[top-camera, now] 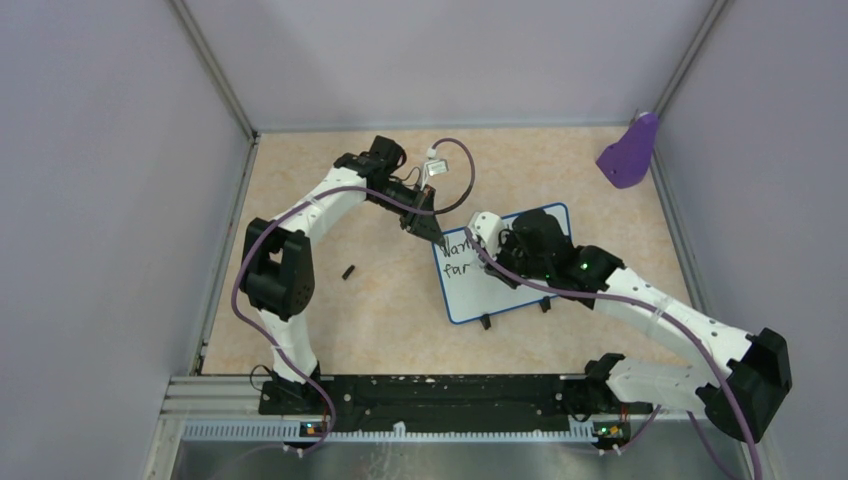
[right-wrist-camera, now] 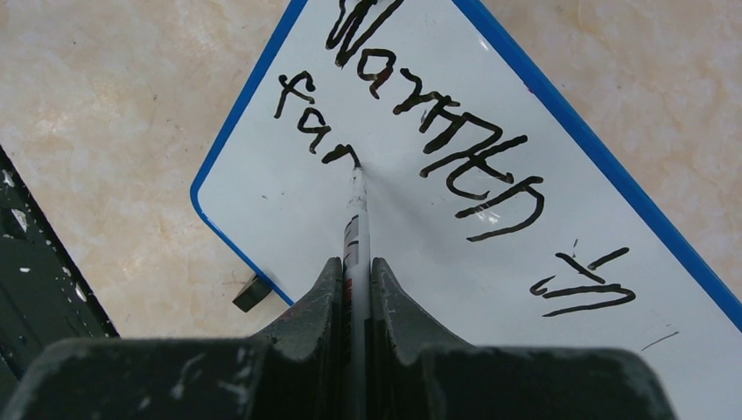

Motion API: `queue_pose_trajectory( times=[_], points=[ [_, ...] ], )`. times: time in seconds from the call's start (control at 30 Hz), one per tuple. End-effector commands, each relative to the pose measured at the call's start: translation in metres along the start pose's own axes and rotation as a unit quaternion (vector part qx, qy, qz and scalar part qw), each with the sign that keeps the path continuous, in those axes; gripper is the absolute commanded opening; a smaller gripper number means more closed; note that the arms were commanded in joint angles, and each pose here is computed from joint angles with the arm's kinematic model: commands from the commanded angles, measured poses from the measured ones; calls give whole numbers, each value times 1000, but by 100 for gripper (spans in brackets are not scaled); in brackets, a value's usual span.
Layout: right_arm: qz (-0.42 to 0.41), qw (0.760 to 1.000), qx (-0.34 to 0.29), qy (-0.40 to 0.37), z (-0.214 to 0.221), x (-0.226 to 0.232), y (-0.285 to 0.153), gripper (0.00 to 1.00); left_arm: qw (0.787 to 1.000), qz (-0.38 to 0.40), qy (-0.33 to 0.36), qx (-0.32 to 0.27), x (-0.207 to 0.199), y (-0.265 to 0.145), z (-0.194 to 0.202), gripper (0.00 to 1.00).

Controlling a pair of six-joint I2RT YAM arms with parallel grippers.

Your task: Write a sentence on the whiteboard

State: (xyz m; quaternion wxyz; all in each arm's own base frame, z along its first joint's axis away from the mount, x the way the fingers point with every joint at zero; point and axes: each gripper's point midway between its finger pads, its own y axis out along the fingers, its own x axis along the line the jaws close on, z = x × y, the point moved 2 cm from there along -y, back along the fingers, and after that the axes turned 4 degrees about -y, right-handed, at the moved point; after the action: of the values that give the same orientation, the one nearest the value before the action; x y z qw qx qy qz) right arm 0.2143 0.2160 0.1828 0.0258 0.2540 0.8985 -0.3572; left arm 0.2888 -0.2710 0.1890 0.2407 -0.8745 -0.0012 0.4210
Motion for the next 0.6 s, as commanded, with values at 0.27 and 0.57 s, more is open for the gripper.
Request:
queue_pose_trajectory(
  times=[0.27, 0.57],
  points=[
    [-22, 1000, 1, -16, 1, 6, -3, 0, 1000, -7, 16, -6, 3, -3, -8, 0],
    [30, 999, -33, 4, -25, -18, -10, 0, 1000, -7, 15, -5, 3, -3, -8, 0]
  ],
)
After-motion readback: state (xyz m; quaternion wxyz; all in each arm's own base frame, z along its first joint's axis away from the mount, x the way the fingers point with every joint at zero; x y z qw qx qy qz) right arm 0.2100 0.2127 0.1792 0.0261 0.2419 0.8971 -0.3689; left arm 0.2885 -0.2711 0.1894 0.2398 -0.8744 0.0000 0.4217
